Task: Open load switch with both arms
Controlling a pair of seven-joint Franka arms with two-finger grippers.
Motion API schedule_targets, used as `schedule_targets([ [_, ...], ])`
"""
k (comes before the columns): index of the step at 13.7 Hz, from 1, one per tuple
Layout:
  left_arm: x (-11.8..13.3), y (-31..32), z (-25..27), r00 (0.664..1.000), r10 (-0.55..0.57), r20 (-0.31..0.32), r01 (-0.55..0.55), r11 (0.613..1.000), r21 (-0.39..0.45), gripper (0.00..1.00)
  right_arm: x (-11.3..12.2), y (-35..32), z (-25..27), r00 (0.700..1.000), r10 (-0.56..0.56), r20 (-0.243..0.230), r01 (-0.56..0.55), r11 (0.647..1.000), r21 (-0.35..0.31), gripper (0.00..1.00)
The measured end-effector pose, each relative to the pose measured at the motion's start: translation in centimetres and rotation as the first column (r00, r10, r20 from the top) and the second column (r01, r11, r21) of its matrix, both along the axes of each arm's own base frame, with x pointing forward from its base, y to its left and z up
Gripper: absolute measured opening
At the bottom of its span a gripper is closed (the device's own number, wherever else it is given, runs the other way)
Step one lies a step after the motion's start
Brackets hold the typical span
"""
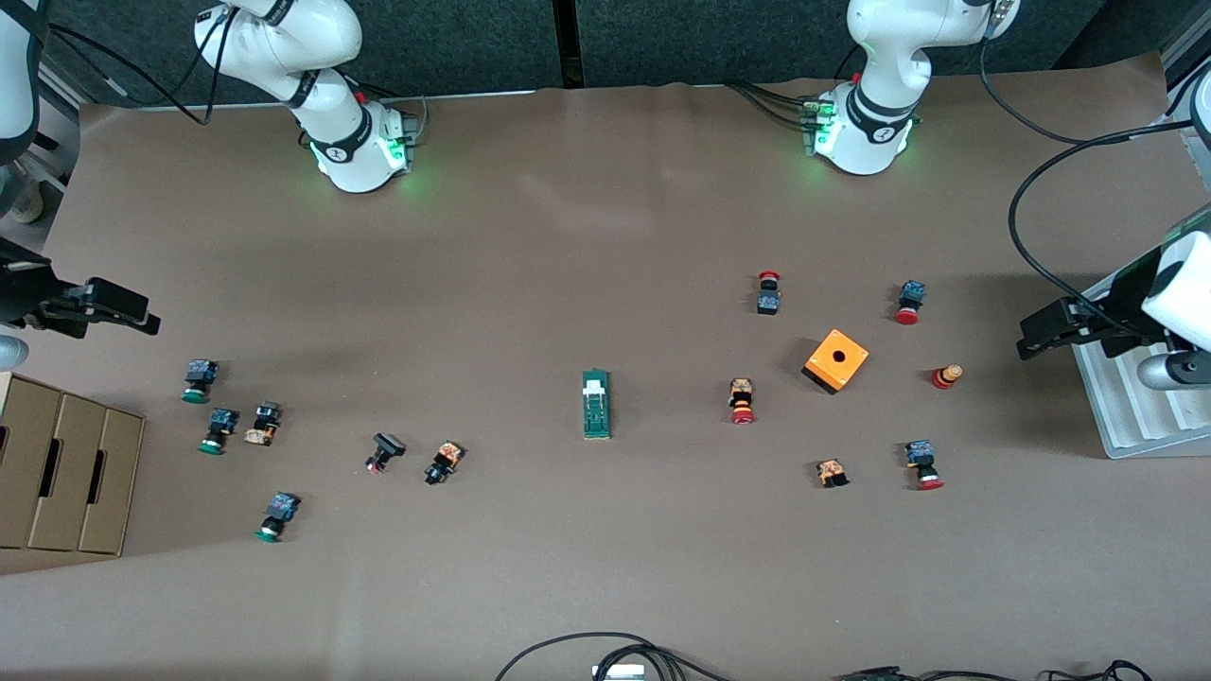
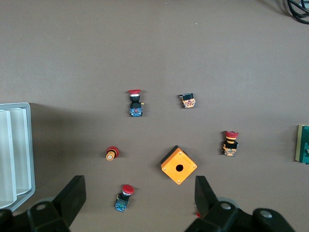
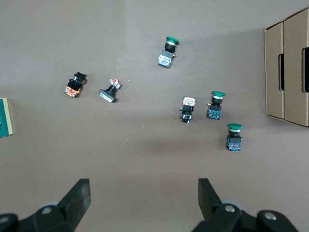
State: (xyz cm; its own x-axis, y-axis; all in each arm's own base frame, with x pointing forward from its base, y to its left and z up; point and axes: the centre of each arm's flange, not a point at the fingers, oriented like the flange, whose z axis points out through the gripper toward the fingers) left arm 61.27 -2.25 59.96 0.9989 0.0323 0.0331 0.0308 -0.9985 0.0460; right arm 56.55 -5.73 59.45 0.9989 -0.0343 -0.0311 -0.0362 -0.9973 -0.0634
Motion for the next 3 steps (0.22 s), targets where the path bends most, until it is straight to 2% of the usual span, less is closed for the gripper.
schedule_targets([
  [3,-0.21,-0.24,0.06,1.0,-0.005,-0.01,0.005,1.0,0.0,1.0,0.03,0.0,-0.06,1.0,0.0,-0.001,0.0,1.0,0.0,1.0],
])
